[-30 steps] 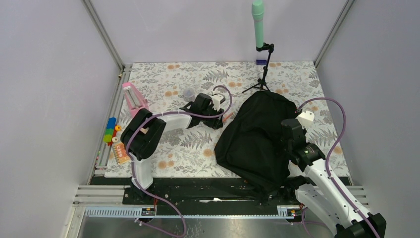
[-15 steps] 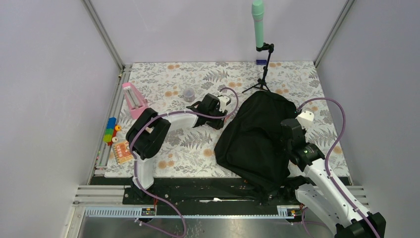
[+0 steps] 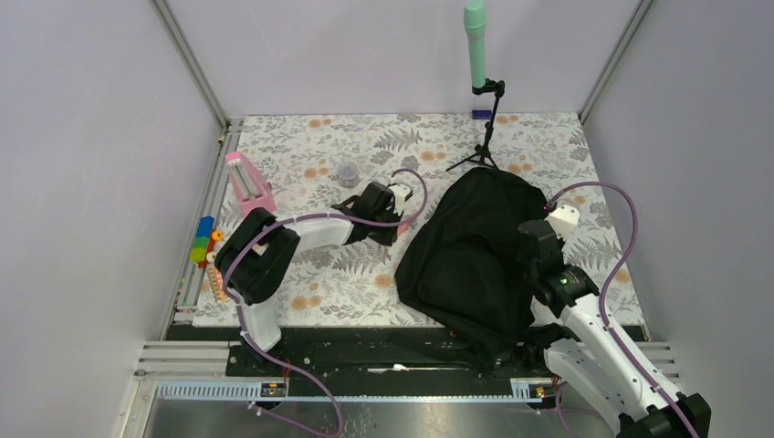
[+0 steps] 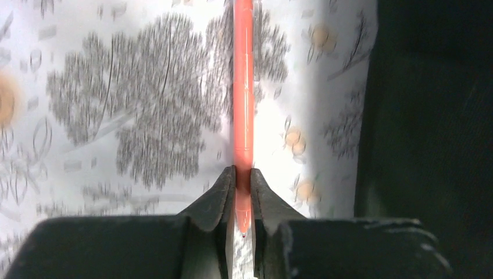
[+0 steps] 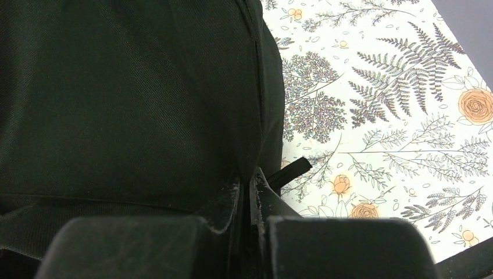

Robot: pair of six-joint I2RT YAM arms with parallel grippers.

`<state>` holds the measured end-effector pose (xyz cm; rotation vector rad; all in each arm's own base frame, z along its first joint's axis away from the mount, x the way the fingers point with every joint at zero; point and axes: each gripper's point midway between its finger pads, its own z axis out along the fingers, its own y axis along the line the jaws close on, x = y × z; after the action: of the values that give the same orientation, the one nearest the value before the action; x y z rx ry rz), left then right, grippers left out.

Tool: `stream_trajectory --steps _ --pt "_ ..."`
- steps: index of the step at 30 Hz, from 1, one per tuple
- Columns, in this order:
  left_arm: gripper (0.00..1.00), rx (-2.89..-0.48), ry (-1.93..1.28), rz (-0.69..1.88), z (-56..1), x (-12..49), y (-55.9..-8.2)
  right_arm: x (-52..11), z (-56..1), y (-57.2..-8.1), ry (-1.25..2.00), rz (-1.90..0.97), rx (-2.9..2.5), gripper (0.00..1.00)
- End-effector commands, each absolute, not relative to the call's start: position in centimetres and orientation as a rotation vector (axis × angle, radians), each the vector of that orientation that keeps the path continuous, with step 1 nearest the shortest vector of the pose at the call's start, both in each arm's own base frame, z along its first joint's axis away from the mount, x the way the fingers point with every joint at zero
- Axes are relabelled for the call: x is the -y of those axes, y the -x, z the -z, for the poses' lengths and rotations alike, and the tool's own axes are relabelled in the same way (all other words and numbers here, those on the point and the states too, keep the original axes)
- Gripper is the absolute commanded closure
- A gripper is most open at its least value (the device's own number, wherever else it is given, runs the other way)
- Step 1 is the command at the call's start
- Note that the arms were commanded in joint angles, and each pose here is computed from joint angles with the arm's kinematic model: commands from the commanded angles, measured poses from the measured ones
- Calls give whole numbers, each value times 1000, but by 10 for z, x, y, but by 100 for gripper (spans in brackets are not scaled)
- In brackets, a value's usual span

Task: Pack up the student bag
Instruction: Move the stationery to the center of the board.

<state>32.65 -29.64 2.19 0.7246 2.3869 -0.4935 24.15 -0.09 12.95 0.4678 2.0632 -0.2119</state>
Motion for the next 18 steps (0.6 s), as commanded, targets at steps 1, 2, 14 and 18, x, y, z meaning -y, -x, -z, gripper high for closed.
stream_trajectory --steps 1,2,14,18 --pt "95 -2380 -619 481 -40 273 -308 -3 -144 -250 -518 149 -1987 100" --pt "95 -2373 -597 493 -44 269 -302 -3 -144 -250 -518 147 -1986 100" --pt "62 -2365 -562 530 -48 271 -298 -4 -145 -249 -521 131 -1980 87" --pt "60 -2391 -578 506 -39 272 -300 -2 -150 -247 -521 126 -1957 72"
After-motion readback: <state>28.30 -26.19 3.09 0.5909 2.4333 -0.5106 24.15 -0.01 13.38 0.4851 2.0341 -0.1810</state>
